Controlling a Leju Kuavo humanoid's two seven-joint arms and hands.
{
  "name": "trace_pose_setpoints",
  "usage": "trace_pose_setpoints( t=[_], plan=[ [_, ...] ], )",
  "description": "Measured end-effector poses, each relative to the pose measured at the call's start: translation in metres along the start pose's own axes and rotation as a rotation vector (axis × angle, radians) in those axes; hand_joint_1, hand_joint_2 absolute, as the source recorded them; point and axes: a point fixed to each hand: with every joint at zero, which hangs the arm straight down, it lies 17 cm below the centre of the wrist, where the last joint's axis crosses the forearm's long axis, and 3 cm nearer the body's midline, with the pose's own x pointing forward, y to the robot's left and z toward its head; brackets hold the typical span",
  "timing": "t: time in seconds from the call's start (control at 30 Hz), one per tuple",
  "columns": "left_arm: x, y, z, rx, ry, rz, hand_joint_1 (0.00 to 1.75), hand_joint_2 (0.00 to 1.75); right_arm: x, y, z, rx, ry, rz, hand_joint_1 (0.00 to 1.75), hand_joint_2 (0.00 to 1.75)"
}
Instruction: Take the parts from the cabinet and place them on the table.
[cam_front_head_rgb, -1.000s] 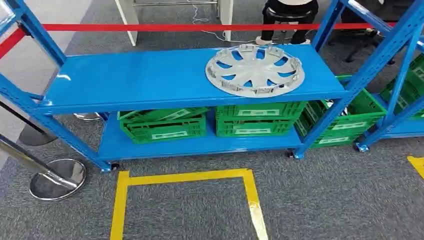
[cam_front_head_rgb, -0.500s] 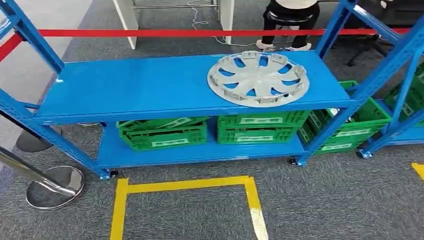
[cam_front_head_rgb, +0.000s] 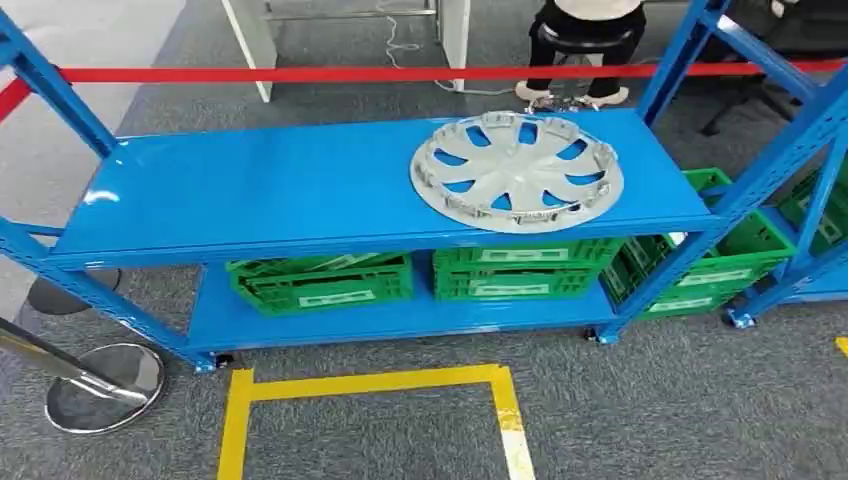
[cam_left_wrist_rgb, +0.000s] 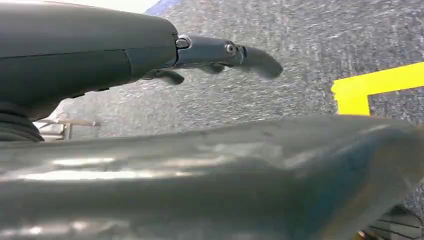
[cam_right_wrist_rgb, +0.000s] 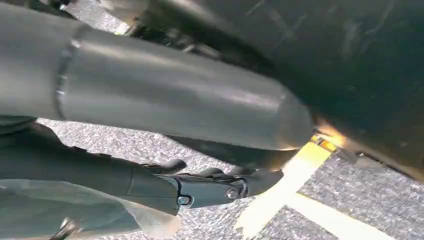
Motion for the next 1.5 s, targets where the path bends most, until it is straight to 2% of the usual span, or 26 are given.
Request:
trace_pose_setpoints(
  t=[0.57, 1.17, 1.5],
  plan=[
    [-0.01, 0.004, 0.0, 0.011, 0.027, 0.001, 0.0, 0.0, 0.006, 0.004, 0.0, 0.013, -0.008, -0.005, 0.0, 0.0],
    [0.002, 0.002, -0.001, 0.004, 0.007, -0.004, 0.0, 0.0, 0.003, 0.01, 0.001, 0.05, 0.023, -0.022, 0.0, 0.0],
    [-0.008, -0.002, 0.0, -0.011, 0.058, 0.021, 0.0, 0.0, -0.003, 0.007, 0.001, 0.032, 0.059, -0.044, 0.0, 0.0]
  ],
)
